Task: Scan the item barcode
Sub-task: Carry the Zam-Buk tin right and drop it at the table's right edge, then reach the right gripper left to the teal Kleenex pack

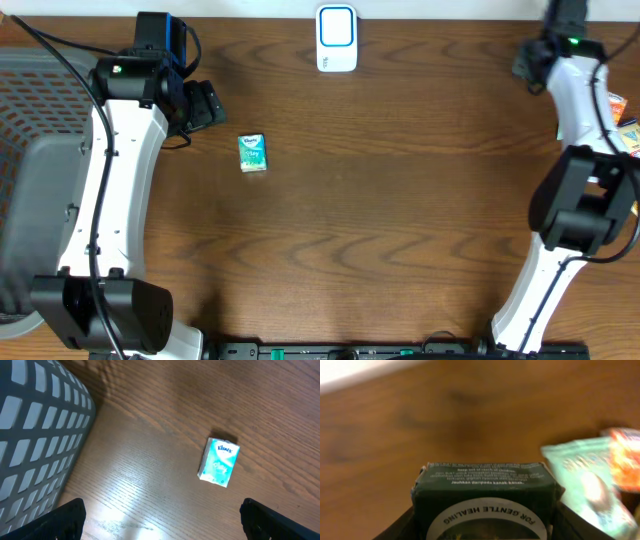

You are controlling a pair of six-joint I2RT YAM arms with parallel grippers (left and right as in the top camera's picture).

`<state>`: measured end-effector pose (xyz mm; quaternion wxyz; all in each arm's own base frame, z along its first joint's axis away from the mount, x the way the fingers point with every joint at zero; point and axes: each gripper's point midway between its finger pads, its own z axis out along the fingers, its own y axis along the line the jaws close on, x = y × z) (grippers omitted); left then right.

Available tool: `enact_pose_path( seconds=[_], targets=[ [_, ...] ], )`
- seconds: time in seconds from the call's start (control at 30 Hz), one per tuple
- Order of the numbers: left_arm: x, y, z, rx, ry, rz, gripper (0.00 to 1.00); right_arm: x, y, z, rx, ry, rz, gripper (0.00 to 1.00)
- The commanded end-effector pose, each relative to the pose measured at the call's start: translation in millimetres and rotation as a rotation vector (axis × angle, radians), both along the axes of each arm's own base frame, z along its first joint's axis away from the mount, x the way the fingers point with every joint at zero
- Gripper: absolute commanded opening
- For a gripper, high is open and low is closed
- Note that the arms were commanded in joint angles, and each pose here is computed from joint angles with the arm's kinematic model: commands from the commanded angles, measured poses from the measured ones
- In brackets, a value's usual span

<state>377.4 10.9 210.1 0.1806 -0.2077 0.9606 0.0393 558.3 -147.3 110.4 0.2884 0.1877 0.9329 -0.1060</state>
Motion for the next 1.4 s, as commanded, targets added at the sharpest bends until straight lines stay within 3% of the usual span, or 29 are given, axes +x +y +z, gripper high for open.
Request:
enact_pose_path(
  seconds=[0.0,0.13,0.43,0.63,0.73,0.93,1.07,1.37],
  targets=[
    [0.1,3.7,-0.7,0.016,0.005,0.006,0.98,-15.5,-25.5,-20.6,0.024,0.065,-0.029,0.74],
    [0.1,3.7,-0.7,0.016,0.005,0.006,0.98,-24.1,-33.9,-25.5,0.088,0.076,-0.032,0.99],
    [0.1,3.7,-0.7,0.016,0.005,0.006,0.98,-30.4,-7.9,-23.0,0.207,0.088,-0.019,0.99],
    [0.1,3.7,-0.7,0.016,0.005,0.006,0.98,-21.8,103.2,0.6,0.709,0.012,0.291,0.99],
    [0.1,3.7,-0.7,0.016,0.005,0.006,0.98,-23.7,154.9,18.1,0.868,-0.003,0.429,0.99],
    [0.1,3.7,-0.7,0.016,0.005,0.006,0.98,-34.3,230.7,15.7,0.842,0.068,0.607,0.99],
    [0.1,3.7,-0.7,0.016,0.005,0.006,0.98,-44.3,282.1,2.6,0.741,0.141,0.673,0.83],
    [0.1,3.7,-0.7,0.016,0.005,0.006,0.98,-84.8,422.1,-9.0,0.688,0.206,0.908,0.73]
  ],
)
